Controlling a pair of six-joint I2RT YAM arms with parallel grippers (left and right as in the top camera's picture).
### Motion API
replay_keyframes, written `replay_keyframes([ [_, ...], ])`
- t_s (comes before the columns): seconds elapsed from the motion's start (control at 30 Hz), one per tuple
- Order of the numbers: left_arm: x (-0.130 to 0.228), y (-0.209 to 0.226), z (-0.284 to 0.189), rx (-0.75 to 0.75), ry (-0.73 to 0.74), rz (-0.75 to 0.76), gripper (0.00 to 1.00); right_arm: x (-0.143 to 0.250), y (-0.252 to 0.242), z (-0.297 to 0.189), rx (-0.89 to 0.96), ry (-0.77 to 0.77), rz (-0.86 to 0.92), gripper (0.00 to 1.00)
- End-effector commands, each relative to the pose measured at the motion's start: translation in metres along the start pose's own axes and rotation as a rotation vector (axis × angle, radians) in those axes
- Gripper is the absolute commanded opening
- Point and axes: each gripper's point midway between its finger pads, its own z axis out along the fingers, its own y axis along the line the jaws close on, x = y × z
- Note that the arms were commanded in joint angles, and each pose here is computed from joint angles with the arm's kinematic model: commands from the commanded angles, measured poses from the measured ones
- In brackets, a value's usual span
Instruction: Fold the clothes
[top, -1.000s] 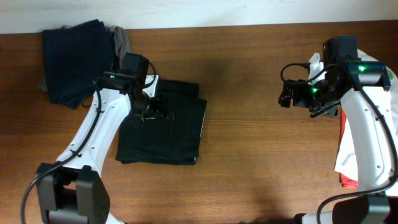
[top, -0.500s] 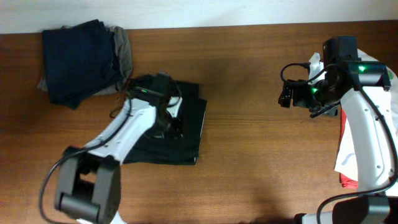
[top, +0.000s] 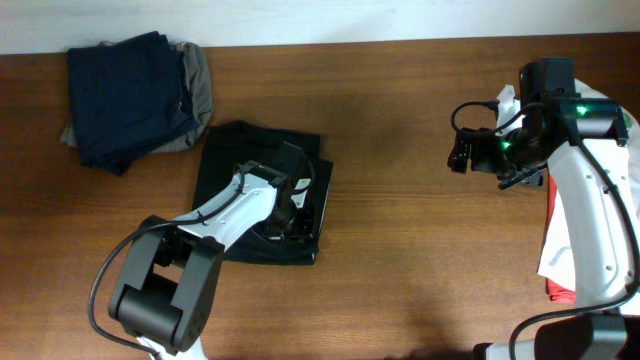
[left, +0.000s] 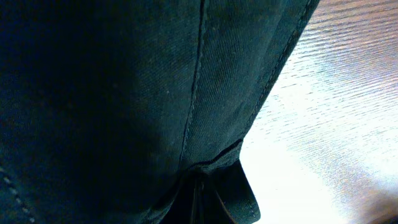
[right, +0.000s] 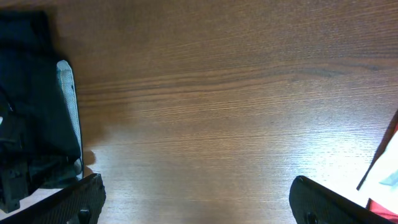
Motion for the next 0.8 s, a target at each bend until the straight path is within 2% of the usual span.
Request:
replay_keyframes([
  [0.0,-0.006,0.007,-0.010,-0.042,-0.005,-0.033,0.01,-0.002,-0.002,-0.003,0.009,-0.010,0.010,0.98],
  [0.1,-0.025,-0.008,-0.051,-0.020,-0.072,-0.012,0.01,-0.002,-0.002,-0.003,0.009,-0.010,0.010,0.98],
  [0.23,-0.043,-0.023,-0.110,-0.044,-0.185,0.098,0.33,-0.002,-0.002,-0.003,0.009,-0.010,0.010,0.98],
  [0.27,-0.049,-0.017,-0.126,-0.093,-0.225,0.095,0.58,-0.002,-0.002,-0.003,0.009,-0.010,0.010,0.98],
  [0.3,-0.053,-0.009,-0.138,-0.139,-0.256,0.084,0.99,-0.002,-0.002,-0.003,0.009,-0.010,0.010,0.98],
  [0.4,-0.063,0.033,-0.171,-0.262,-0.328,0.010,0.99,-0.002,-0.002,-0.003,0.009,-0.010,0.010,0.98],
  [0.47,-0.067,0.063,-0.180,-0.296,-0.330,-0.013,0.99,-0.002,-0.002,-0.003,0.009,-0.010,0.010,0.98],
  [0.53,-0.066,0.097,-0.187,-0.306,-0.325,-0.099,0.99,-0.002,-0.002,-0.003,0.009,-0.010,0.010,0.98],
  [0.67,-0.054,0.170,-0.195,-0.287,-0.321,-0.309,0.99,-0.002,-0.002,-0.003,0.009,-0.010,0.010,0.98],
  [0.77,-0.043,0.204,-0.186,-0.155,-0.323,-0.395,0.99,-0.002,-0.002,-0.003,0.009,-0.010,0.010,0.98],
])
